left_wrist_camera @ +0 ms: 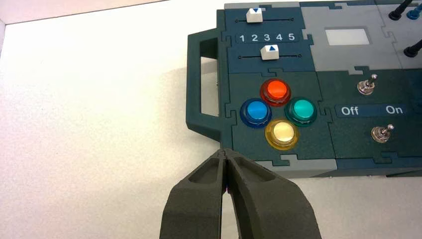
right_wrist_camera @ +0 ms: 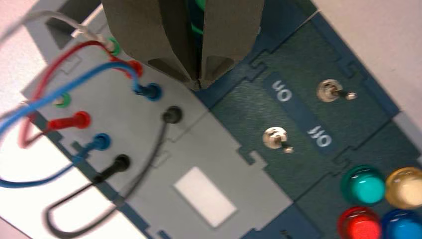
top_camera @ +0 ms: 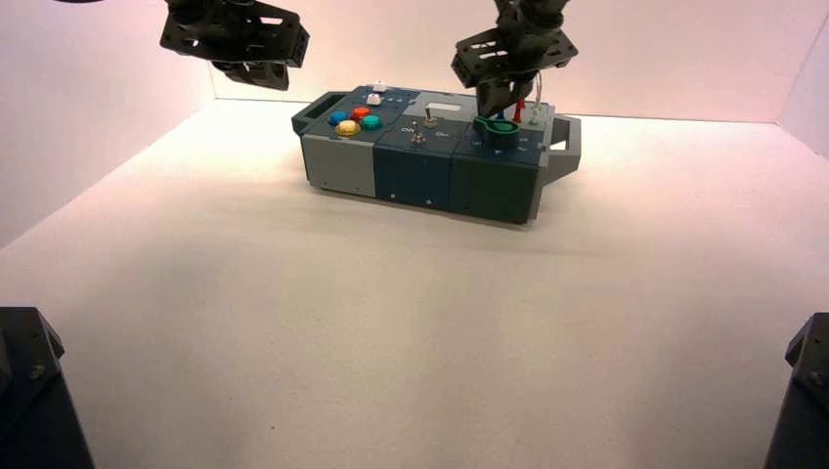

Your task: Turn the knob to position 3.

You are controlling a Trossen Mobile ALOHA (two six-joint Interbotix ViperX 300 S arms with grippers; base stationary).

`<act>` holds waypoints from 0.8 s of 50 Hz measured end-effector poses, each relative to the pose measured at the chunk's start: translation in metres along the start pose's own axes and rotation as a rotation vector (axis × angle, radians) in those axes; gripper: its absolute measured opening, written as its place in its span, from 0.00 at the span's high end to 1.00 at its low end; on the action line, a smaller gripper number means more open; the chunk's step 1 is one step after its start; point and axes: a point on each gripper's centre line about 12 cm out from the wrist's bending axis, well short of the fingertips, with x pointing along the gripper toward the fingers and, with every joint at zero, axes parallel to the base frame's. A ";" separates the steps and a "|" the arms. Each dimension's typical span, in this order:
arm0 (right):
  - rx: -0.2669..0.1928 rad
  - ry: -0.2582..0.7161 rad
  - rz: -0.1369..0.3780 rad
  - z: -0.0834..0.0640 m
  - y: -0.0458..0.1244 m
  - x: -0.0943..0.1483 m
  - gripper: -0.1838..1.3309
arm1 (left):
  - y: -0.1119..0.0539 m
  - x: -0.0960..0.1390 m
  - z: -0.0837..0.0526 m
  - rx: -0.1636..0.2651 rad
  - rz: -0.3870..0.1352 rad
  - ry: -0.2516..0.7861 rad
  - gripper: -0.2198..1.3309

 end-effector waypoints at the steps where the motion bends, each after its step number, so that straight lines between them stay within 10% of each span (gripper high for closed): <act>1: -0.001 0.004 0.003 -0.001 0.001 0.001 0.97 | 0.000 0.000 0.000 0.002 0.000 -0.002 0.96; 40: 0.039 0.019 0.021 -0.014 0.007 -0.008 0.97 | 0.000 0.000 0.000 0.000 0.000 0.000 0.96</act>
